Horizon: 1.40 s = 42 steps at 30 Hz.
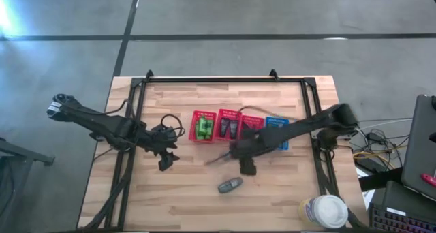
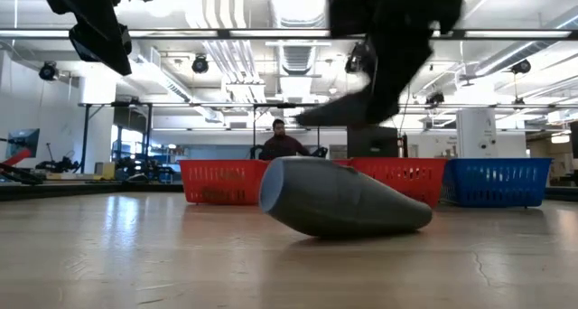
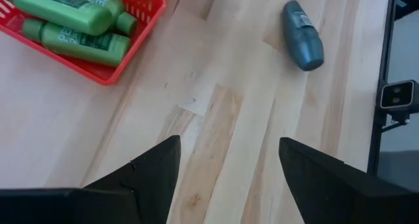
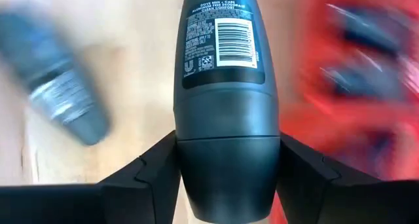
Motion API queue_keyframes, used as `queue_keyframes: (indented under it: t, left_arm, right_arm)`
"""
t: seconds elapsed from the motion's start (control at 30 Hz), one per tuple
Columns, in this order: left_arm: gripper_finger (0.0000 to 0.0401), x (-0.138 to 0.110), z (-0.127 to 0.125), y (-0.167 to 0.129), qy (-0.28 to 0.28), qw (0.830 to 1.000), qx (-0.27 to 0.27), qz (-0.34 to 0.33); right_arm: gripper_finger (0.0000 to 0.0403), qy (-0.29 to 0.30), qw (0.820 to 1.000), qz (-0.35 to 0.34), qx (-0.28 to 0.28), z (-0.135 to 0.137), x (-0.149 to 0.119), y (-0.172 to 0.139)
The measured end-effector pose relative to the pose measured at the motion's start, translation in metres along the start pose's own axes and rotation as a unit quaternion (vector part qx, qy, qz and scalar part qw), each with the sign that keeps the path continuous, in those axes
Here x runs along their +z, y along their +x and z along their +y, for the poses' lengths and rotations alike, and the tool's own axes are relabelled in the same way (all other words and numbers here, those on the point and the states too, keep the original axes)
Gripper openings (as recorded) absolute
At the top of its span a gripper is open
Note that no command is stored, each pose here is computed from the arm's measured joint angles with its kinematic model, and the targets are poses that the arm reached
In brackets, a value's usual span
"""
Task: Pick & Place Travel size toiletries
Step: Put the gray deodorant in the blue bin
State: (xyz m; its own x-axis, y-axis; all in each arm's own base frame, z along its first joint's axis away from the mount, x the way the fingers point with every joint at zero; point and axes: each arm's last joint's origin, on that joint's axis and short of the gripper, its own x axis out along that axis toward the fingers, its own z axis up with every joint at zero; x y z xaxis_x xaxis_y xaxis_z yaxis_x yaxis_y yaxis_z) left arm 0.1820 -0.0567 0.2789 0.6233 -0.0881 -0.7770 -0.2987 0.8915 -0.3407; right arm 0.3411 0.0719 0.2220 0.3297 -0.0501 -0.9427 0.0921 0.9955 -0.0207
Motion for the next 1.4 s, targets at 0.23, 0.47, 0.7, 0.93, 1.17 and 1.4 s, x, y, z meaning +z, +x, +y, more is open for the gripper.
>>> queue_keyframes:
  t: [0.23, 0.47, 0.7, 0.93, 1.17, 1.4]
  left_arm:
    - [0.0264, 0.001, 0.001, 0.000, -0.001, 1.000, 0.018, -0.019]
    - [0.0264, 0.002, 0.001, 0.000, 0.023, 0.999, 0.024, -0.025]
    - [0.0264, 0.002, 0.002, 0.000, 0.041, 0.998, 0.027, -0.028]
    - [0.0264, 0.002, 0.002, 0.000, 0.041, 0.998, 0.027, -0.028]
    - [0.0264, 0.002, 0.002, 0.000, 0.042, 0.998, 0.027, -0.028]
    - [0.0264, 0.002, 0.001, 0.000, 0.040, 0.998, 0.026, -0.027]
  right_arm:
    - [0.0189, 0.456, 0.885, -0.006, -0.091, -0.029, -0.069, -0.060]
    - [0.0189, 0.676, 0.732, -0.037, -0.070, -0.029, -0.129, -0.052]
    - [0.0194, 0.703, 0.704, -0.042, -0.089, -0.042, -0.141, -0.043]
    - [0.0215, 0.706, 0.700, -0.030, -0.102, -0.053, -0.141, -0.035]
    - [0.0197, 0.702, 0.702, -0.017, -0.117, -0.054, -0.146, -0.032]
    - [0.0264, 0.710, 0.686, -0.019, -0.158, -0.055, -0.149, -0.026]
